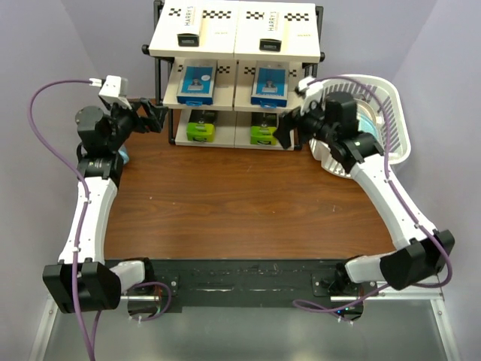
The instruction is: Place and organize the shaving razors onto the shelf
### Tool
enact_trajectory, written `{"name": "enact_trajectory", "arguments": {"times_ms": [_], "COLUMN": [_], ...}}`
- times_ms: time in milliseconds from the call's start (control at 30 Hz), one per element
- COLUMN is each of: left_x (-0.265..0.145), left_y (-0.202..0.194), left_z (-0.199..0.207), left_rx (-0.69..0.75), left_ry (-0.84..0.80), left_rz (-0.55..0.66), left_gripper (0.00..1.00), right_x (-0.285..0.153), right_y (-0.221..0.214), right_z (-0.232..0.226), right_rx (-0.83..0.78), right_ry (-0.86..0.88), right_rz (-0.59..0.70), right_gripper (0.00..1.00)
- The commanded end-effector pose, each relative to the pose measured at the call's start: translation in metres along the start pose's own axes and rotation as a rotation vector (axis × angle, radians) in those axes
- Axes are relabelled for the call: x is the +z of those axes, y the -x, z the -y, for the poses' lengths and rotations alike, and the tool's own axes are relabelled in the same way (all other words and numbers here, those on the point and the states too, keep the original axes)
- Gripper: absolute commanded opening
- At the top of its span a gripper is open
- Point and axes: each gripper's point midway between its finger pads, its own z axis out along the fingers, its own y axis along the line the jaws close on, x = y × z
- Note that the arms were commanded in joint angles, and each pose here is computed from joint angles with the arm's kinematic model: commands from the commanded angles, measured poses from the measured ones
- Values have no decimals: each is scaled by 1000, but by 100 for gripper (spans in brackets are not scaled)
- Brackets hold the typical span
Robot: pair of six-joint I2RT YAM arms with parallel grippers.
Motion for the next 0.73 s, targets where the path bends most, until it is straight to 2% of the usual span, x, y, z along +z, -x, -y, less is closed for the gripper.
{"name": "enact_trajectory", "arguments": {"times_ms": [0,33,133,200,333,433,533,700], "left_x": [-8,-9,-16,-22,-28,-29,-27,-23], "left_y": [-5,-11,-33,-52,-67,-71,-69,-66], "left_z": [9,5,-33,-40,-43,-39,-36,-27], "left_rx": [44,49,52,78,128,142,140,133], "left_ry": [-58,-34,173,203,198,174,152,96], "left_rz": [19,5,-50,-114,-157,-175,-175,-180], "left_gripper": [100,100,100,100,100,100,100,100], "right_x": [-29,-37,-57,-71,-91,-101,-105,-102], "right_y": [-81,-86,-85,-87,-90,-76,-64,-69], "right_z": [-5,6,13,17,8,7,11,12], "right_rx": [73,74,83,78,98,119,122,105], "right_ry": [-31,-103,-184,-231,-207,-221,-252,-245], "right_rz": [-306,-321,-268,-251,-309,-316,-283,-279], "right_gripper": [99,99,99,99,99,99,99,99]}}
